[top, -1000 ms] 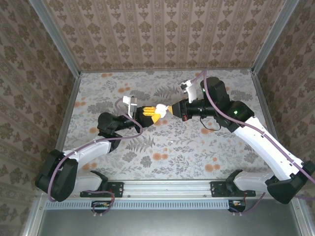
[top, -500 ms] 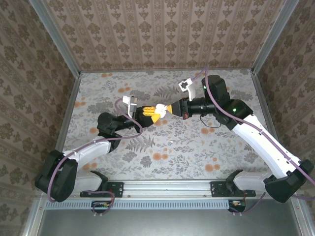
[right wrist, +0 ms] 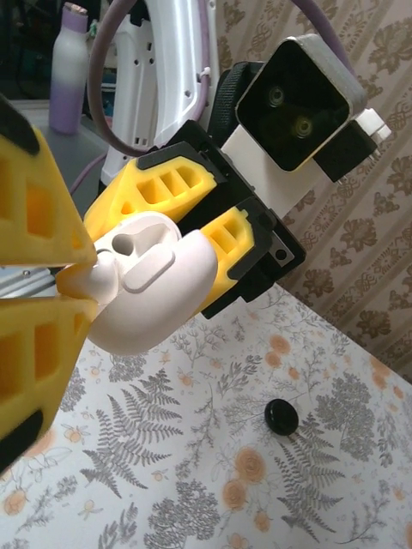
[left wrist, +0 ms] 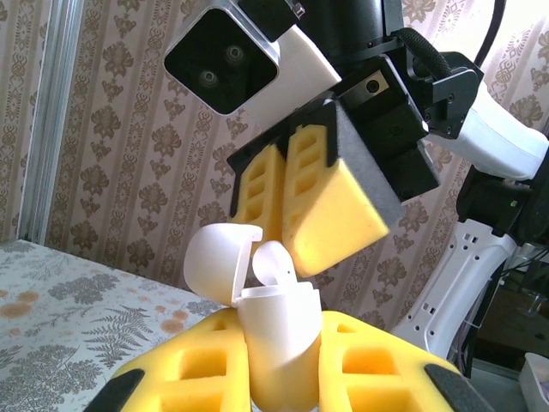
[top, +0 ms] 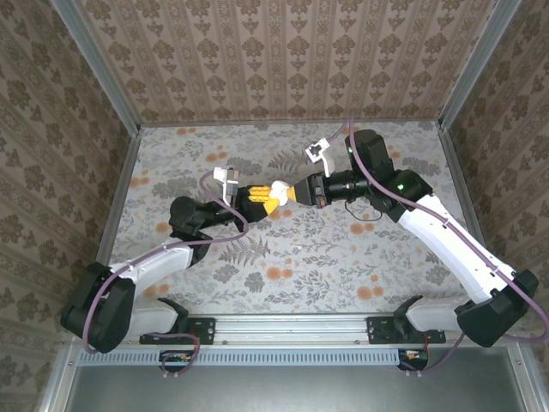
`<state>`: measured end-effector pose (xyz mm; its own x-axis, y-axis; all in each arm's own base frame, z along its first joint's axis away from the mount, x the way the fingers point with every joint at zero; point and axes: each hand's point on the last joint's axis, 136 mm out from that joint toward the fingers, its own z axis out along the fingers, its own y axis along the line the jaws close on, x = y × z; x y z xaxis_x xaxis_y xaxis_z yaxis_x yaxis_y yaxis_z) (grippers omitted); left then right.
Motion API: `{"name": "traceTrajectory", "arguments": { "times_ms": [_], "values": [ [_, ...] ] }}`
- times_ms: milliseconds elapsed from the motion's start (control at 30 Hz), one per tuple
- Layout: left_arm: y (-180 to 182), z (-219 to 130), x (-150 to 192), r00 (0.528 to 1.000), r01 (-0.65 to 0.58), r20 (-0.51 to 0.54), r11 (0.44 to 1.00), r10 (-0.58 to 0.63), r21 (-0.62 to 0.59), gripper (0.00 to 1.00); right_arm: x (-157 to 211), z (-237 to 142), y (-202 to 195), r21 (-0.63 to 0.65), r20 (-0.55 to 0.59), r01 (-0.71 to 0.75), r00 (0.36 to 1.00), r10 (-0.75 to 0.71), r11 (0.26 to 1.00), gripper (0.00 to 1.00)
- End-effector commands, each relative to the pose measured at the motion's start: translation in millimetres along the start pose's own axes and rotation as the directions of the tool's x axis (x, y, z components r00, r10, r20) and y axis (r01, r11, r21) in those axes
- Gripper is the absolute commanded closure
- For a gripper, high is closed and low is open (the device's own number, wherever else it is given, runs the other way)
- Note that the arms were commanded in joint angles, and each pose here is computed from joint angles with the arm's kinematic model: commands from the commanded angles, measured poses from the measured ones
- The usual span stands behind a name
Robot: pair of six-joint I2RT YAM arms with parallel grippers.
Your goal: Insert wireless bluetooth earbuds into charging case
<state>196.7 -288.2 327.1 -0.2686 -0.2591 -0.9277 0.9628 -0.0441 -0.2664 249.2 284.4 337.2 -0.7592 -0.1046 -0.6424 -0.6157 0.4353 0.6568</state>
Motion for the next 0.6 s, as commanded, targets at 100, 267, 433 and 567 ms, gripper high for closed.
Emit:
{"name": "traceTrajectory", "arguments": {
  "times_ms": [100,267,433,567],
  "values": [
    [-15.6,2.0,-21.1,0.997,-0.068,0.05,0.997,0.066,0.037,1.0,-2.0,-7.5,-6.2,0.08,0.015,0.0,1.0,-0.001,0.997,0.64],
    [-14.4,1.8,-20.2,0.996,-0.071,0.052,0.997,0.07,0.031,1.0,-10.2,-19.4,-6.8,0.125,0.065,0.011,0.998,-0.019,0.992,0.55],
    [-8.5,-1.1,-16.7,0.995,-0.08,0.055,0.997,0.079,0.002,1.0,-16.7,-31.3,0.0,0.133,0.115,0.009,0.993,-0.024,0.991,0.53],
    [-1.8,-7.7,-11.0,0.989,-0.133,0.06,0.99,0.136,-0.046,1.0,-18.3,-42.9,-8.9,0.196,0.173,-0.038,0.985,0.003,0.98,0.51]
  ]
}}
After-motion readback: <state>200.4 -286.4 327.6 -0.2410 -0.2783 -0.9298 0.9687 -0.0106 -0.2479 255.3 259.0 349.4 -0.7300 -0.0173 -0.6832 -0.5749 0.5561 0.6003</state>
